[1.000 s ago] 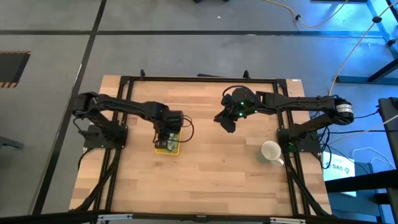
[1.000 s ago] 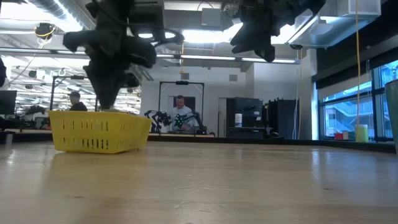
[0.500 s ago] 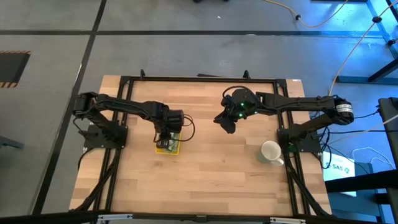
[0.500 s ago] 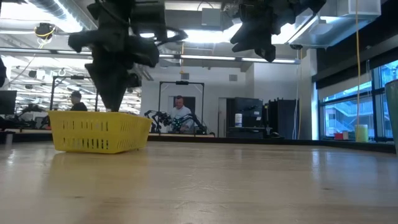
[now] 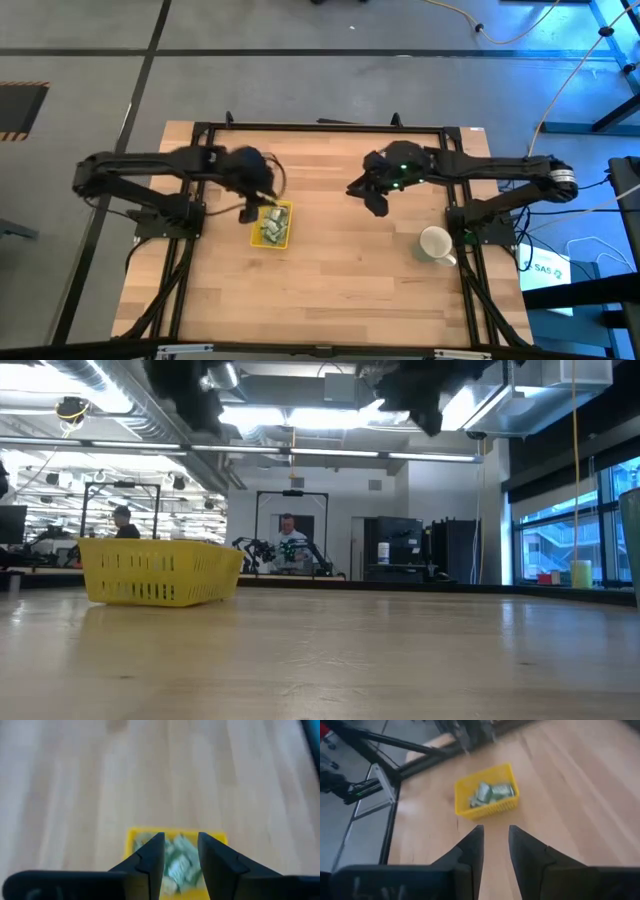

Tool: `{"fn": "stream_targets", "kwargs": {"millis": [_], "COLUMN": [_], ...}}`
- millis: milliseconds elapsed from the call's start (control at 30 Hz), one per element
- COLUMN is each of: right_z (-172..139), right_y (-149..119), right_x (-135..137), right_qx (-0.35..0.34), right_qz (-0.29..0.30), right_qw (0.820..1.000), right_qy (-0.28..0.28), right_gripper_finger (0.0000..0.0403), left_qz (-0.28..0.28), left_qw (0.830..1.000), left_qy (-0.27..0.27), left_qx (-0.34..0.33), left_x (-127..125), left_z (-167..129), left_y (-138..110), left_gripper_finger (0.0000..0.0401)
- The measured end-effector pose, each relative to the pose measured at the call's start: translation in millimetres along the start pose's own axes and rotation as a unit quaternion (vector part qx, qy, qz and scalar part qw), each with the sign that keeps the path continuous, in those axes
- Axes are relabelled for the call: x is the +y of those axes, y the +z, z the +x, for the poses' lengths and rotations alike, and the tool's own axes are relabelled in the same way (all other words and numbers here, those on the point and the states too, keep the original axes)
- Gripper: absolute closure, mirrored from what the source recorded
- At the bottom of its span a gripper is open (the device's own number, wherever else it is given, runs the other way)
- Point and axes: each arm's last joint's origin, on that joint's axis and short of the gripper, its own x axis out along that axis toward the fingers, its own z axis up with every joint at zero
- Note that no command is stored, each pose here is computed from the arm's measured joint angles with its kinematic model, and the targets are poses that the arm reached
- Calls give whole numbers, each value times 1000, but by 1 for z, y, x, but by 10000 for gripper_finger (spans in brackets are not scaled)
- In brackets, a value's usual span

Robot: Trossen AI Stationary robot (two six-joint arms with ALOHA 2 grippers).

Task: Pick and place Stevia / Truvia into bins
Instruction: Return to Home Position

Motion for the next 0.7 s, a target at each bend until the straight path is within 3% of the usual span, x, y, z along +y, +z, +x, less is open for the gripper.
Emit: {"fn": "stream_targets", "kwargs": {"millis": [167, 300, 500, 700], "right_z": [-27, -36, -55, -77], "right_y": [2, -18, -51, -78], "right_x": [15, 17, 9, 0], "right_qx": [-57, -95, -174, -222], "right_qz": [-52, -64, -59, -63], "right_qw": [997, 993, 982, 971], "right_qy": [-6, 4, 42, 61], "right_gripper_finger": [308, 308, 308, 308], "left_qz": [-14, -16, -45, -82], "left_qw": [994, 983, 947, 925], "left_qy": [25, 40, 51, 56], "left_qx": [-104, -181, -313, -366], "left_x": [4, 3, 2, 1], "left_z": [-48, -76, -80, -73], "left_y": [-6, -19, -61, -103], "left_gripper_finger": [302, 311, 318, 319]}}
